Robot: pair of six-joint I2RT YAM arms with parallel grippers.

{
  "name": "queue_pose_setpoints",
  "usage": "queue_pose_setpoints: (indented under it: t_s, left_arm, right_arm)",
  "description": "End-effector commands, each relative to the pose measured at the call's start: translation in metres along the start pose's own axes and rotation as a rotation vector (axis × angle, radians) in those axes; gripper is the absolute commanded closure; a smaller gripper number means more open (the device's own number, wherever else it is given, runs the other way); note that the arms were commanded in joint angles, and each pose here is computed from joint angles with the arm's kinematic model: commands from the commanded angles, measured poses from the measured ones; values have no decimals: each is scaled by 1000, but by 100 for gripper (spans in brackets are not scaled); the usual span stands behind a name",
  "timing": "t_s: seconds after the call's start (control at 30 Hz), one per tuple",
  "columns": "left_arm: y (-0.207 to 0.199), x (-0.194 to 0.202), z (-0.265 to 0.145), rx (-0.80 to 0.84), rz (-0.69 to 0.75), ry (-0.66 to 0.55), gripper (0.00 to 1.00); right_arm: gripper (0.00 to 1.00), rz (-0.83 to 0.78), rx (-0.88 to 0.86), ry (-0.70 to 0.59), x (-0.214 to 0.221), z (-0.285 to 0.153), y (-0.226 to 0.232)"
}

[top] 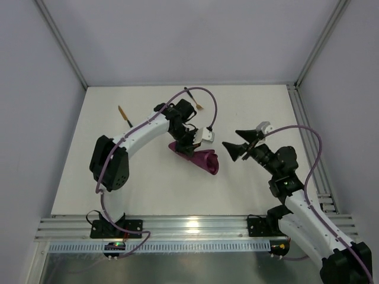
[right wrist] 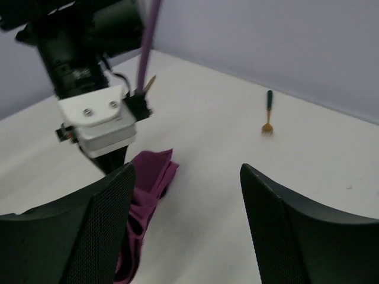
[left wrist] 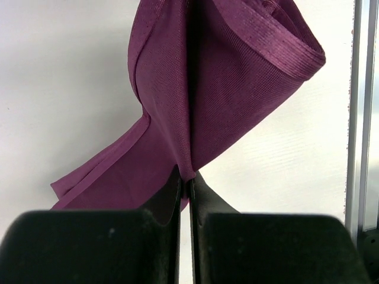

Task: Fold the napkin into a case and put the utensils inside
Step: Pass from the left arm to the right

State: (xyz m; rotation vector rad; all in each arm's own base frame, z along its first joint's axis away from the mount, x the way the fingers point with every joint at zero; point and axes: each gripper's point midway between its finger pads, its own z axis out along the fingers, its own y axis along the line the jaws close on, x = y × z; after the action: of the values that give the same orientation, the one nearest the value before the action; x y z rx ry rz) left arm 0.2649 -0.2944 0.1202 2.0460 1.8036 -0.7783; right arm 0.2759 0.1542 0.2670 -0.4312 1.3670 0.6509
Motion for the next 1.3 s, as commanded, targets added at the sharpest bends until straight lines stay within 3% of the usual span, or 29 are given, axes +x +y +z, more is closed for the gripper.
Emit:
queue_pose_setpoints:
  t_s: [0.0,0.1,0.3,0.47,0.5,0.7,0.83,0.97,1.07,1.27]
  left_arm:
    - [-2,-1,-3,15,-55,-1,100]
    - [-2,-1,-4,13,-58,-1,100]
    - [-2,1,-1,17,-71,6,100]
    - [2,0,-1,9,-83,0,100]
    - [2,0,0,13,-85,-1,100]
    - [0,5,3,32,-103,10,100]
    - [0,3,3,33,-99,1,100]
    - [-1,2,1,36,-100,-3,100]
    - [-3,2,1,43,-99,-1,100]
    - [-4,2,2,53,-101,-2,100]
  right_arm:
    - [22,-128,-120,133,26,-6,42]
    - [1,-182,-114,168,40,-22,66]
    - [0,-65,-54,242,63,-26,88]
    - [1,165,77,334,95,-25,94]
    - [1,161,89,403,113,-36,97]
    - [1,146,39,454,135,-60,123]
    - [1,153,95,572,174,-71,120]
    - [1,217,178,472,193,-67,107]
    - [1,170,201,358,187,-59,95]
    - [1,57,89,389,197,-33,108]
